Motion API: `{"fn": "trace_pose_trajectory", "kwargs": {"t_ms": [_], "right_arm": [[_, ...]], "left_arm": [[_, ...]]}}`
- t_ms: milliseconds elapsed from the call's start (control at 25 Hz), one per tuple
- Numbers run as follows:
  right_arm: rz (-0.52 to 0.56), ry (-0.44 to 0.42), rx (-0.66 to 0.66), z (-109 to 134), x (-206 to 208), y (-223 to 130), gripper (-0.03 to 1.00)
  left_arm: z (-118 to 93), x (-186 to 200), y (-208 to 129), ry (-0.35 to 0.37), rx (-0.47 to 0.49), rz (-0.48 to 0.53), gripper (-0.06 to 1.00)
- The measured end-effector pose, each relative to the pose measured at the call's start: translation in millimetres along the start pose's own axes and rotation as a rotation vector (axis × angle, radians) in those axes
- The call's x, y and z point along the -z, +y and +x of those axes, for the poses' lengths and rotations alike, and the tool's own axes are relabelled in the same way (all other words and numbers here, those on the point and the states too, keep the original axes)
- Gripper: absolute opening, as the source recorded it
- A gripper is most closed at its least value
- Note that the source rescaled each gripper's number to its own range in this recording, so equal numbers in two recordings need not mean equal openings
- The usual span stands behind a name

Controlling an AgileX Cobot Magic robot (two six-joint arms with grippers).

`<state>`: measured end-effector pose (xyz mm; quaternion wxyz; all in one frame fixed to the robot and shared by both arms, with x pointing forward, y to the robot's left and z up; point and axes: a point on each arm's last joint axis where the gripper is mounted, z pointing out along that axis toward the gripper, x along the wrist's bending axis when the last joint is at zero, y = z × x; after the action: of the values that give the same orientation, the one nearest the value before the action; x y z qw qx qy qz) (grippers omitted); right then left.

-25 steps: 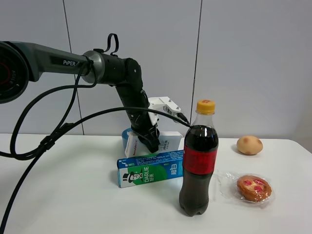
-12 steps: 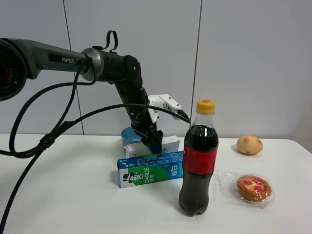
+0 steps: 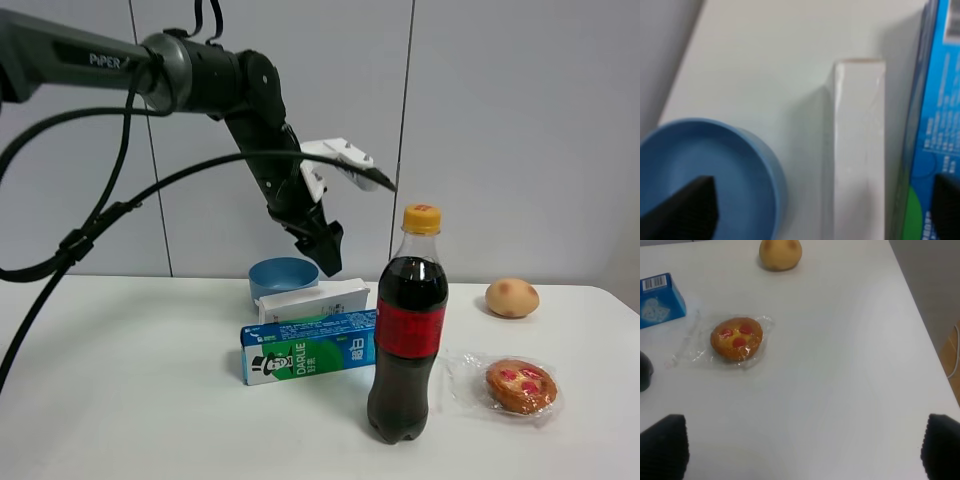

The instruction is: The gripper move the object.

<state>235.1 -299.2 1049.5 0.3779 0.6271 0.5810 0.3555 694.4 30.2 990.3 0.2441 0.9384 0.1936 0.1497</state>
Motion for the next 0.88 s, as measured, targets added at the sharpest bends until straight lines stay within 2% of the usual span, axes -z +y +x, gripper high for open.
{"fn": "trace_pose_trajectory", "kwargs": {"t_ms": [80,160,280,560,680,880], "right_arm": [[0.000,0.000,0.000,0,0,0,1.00],[0.000,0.000,0.000,0,0,0,1.00],[0.000,0.000,0.000,0,0,0,1.00],[0.000,0.000,0.000,0,0,0,1.00],[0.000,0.000,0.000,0,0,0,1.00],[0.000,0.000,0.000,0,0,0,1.00]], "left_arm": [[2,21,9,0.023,0.030,-0.035,0.94],[3,42,17,0.044,0.068,-0.069,0.98],[3,77,28,0.076,0.100,-0.126,0.99],[7,153,41,0.153,0.106,-0.245,0.99],[24,182,30,0.209,0.142,-0.272,0.99],[68,228,-13,0.309,0.282,-0.254,0.99]]}}
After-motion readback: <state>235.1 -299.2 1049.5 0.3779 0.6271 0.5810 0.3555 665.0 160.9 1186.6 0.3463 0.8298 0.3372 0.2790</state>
